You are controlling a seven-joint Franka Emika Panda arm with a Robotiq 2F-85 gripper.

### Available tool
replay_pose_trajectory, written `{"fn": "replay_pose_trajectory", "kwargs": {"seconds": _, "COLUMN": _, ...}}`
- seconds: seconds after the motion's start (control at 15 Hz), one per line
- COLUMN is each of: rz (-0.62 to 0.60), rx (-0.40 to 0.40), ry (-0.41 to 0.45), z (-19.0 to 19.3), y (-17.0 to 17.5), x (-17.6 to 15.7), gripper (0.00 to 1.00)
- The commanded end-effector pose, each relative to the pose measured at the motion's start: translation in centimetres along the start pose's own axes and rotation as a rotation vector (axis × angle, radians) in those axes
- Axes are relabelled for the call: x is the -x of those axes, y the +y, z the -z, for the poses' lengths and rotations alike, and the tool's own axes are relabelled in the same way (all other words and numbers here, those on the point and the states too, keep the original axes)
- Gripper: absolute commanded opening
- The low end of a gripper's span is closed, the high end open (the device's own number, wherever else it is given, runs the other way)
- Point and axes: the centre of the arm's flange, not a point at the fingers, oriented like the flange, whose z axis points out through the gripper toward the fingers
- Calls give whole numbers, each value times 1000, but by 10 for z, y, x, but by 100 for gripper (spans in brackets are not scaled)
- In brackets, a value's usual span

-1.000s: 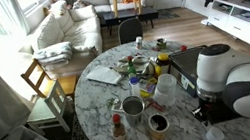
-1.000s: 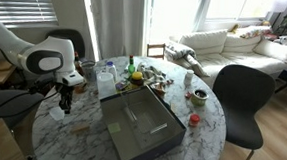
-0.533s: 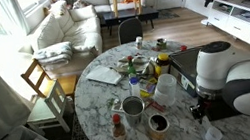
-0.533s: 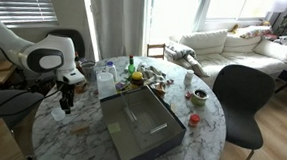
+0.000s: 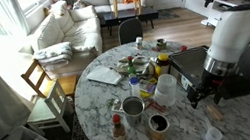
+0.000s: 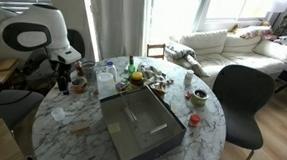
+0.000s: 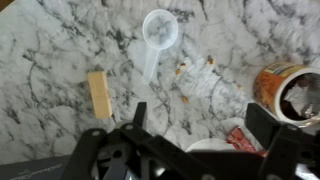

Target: Put the small objects inside the measuring cup then put them in the can

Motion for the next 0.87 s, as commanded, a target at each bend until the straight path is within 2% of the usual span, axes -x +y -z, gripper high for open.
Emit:
{"fn": "replay_pose_trajectory", "kwargs": {"seconds": 0.0, "rz": 33, "rx": -69, "ry": -76, "z": 54, "y": 14, "x": 19, "gripper": 100}}
{"fn": "replay_pose_trajectory", "kwargs": {"seconds": 0.4, "rz": 99, "rx": -111, "ry": -140, "z": 109, "y": 13, "x": 32, "gripper": 100}}
{"fn": "replay_pose_trajectory", "kwargs": {"seconds": 0.47, "rz": 81, "rx": -90, "ry": -115, "z": 93, "y": 8, "x": 26, "gripper": 100}}
{"fn": "replay_pose_trajectory", "kwargs": {"seconds": 0.8, "rz": 84, "rx": -88, "ry": -113, "z": 96, "y": 7, "x": 27, "gripper": 100}}
